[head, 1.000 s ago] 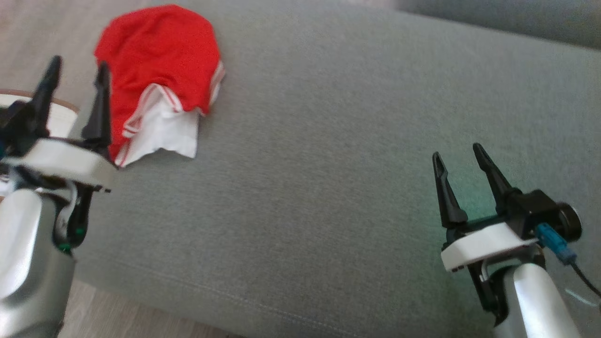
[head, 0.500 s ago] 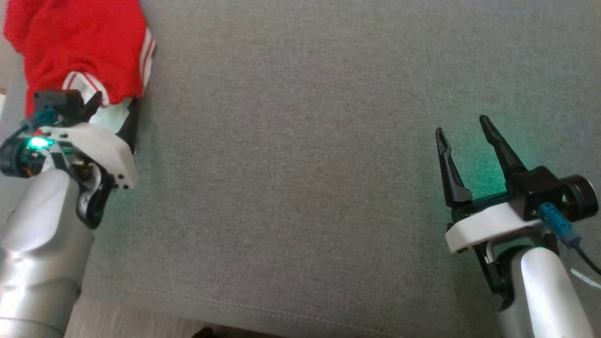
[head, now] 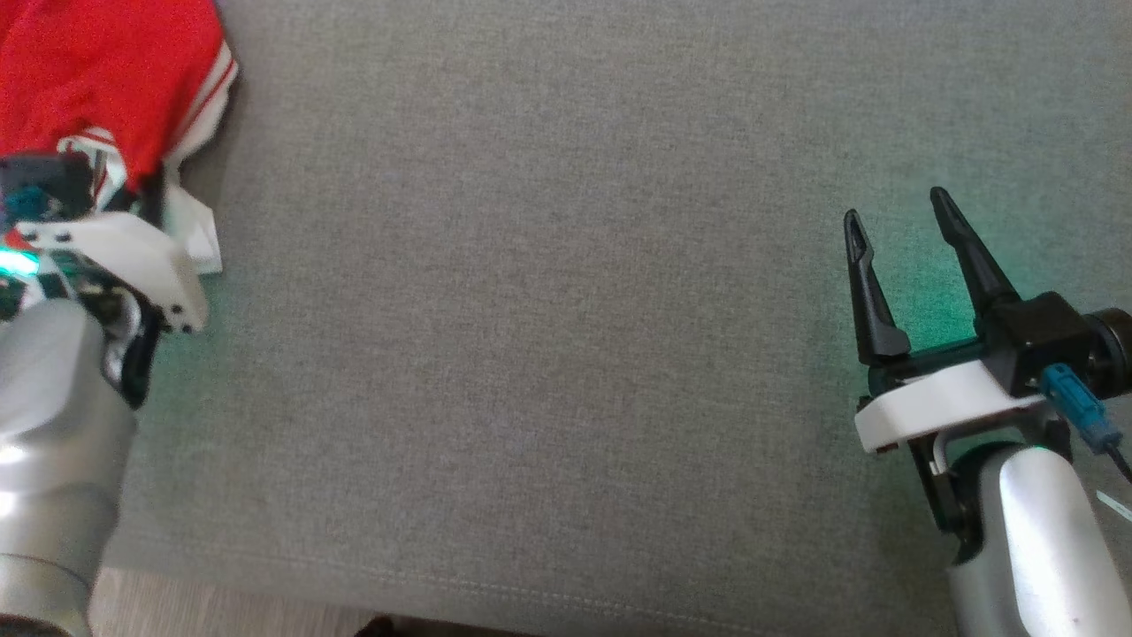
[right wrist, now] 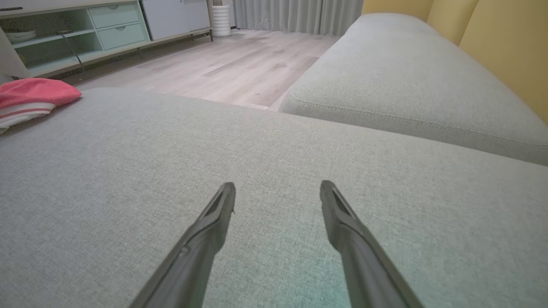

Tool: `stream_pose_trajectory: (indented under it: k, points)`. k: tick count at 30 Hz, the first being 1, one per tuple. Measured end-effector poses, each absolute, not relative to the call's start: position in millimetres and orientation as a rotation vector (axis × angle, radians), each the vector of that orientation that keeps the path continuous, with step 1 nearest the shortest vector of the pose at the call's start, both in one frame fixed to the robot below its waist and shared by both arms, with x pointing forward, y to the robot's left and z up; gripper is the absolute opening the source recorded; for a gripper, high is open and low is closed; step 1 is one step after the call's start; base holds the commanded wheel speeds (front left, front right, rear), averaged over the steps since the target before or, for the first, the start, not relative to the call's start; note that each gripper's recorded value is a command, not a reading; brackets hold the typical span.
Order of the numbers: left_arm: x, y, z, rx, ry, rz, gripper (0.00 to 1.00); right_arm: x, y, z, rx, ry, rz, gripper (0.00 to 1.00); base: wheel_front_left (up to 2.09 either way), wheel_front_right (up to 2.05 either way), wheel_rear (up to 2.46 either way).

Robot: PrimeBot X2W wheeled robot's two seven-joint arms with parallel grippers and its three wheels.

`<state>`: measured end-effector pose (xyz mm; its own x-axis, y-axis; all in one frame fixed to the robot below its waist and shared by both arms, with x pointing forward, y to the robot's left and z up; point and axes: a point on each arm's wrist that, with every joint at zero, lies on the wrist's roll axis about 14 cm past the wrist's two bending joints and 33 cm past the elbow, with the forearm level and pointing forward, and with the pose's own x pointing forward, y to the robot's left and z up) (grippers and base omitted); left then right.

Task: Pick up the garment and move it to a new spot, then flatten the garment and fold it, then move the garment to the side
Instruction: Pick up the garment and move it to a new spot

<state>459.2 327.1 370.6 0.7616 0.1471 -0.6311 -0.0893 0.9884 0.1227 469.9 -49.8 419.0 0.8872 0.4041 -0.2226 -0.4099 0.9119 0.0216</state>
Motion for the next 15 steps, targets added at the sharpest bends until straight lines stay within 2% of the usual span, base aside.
stream_pose_trajectory:
  k: [9, 15]
  points:
    - [489.1, 353.8, 462.3, 0.226, 0.44, 0.146, 0.0, 464.9, -50.9, 445.2, 0.013, 0.156, 0.415, 1.0, 0.0, 0.0, 0.0]
    - [499.8, 341.3, 534.1, 0.31, 0.288, 0.085, 0.0, 454.7, -57.7, 470.3, 0.052, 0.093, 0.394, 1.0, 0.0, 0.0, 0.0]
